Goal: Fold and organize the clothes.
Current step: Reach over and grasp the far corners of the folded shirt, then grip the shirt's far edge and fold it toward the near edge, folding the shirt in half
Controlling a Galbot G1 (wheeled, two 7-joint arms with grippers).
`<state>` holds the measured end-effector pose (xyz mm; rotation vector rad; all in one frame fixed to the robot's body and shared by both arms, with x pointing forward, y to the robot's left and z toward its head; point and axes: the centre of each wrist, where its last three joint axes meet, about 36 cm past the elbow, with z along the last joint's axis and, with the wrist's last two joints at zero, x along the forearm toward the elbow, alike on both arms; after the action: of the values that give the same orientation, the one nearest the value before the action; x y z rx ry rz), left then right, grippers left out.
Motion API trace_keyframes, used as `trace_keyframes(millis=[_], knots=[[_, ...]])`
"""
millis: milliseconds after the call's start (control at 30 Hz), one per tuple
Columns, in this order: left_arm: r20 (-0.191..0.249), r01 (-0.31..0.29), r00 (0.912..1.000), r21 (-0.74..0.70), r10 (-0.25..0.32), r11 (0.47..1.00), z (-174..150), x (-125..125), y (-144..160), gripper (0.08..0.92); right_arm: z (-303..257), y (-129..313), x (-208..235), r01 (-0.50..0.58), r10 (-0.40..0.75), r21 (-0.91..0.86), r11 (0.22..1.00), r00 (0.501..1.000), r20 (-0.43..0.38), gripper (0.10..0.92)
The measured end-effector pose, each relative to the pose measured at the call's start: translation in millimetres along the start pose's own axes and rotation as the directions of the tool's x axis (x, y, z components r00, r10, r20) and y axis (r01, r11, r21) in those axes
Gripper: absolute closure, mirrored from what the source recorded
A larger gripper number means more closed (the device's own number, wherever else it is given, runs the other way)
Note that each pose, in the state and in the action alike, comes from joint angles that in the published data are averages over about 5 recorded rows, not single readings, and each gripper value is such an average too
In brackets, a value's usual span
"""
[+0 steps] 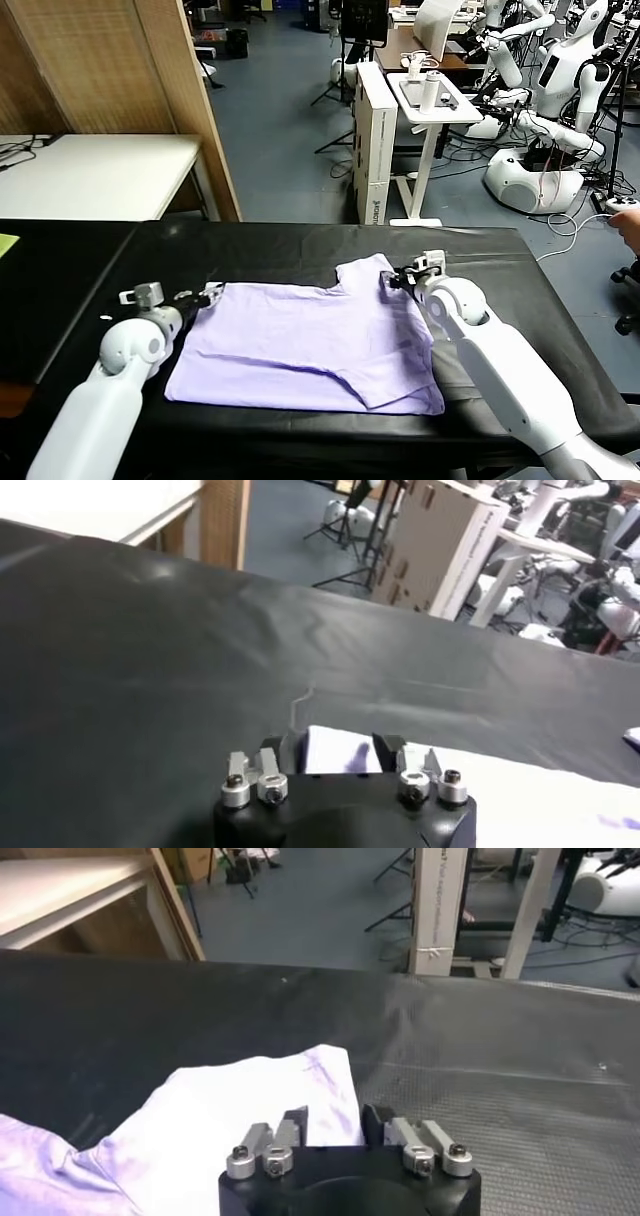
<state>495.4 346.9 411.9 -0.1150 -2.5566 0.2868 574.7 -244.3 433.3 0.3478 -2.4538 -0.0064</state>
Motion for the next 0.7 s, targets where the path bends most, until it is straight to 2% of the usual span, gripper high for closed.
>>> trace_keyframes(millis=[100, 200, 467, 700], knots=[[0.004, 0.002, 1.0000, -0.001, -0.002, 1.000, 1, -1, 1, 0.764, 1, 0, 0, 0.002, -0.002, -0.001, 1.000, 1.000, 0.000, 0.860], [0.012, 0.003, 0.9999, -0.002, -0.003, 1.000, 1, -1, 1, 0.831, 0, 0, 1, 0.004, -0.004, -0.002, 1.000, 1.000, 0.011, 0.880], [0.055, 0.006, 0.9985, 0.009, -0.006, 1.000, -2, 7, 0, 0.853, -3, -2, 16, 0.038, -0.034, -0.041, 0.998, 0.995, 0.090, 0.884], [0.093, -0.006, 0.9956, 0.017, 0.004, 1.000, -3, 29, 0, 0.853, -1, -4, 49, 0.073, -0.065, -0.054, 0.996, 0.989, 0.133, 0.884]])
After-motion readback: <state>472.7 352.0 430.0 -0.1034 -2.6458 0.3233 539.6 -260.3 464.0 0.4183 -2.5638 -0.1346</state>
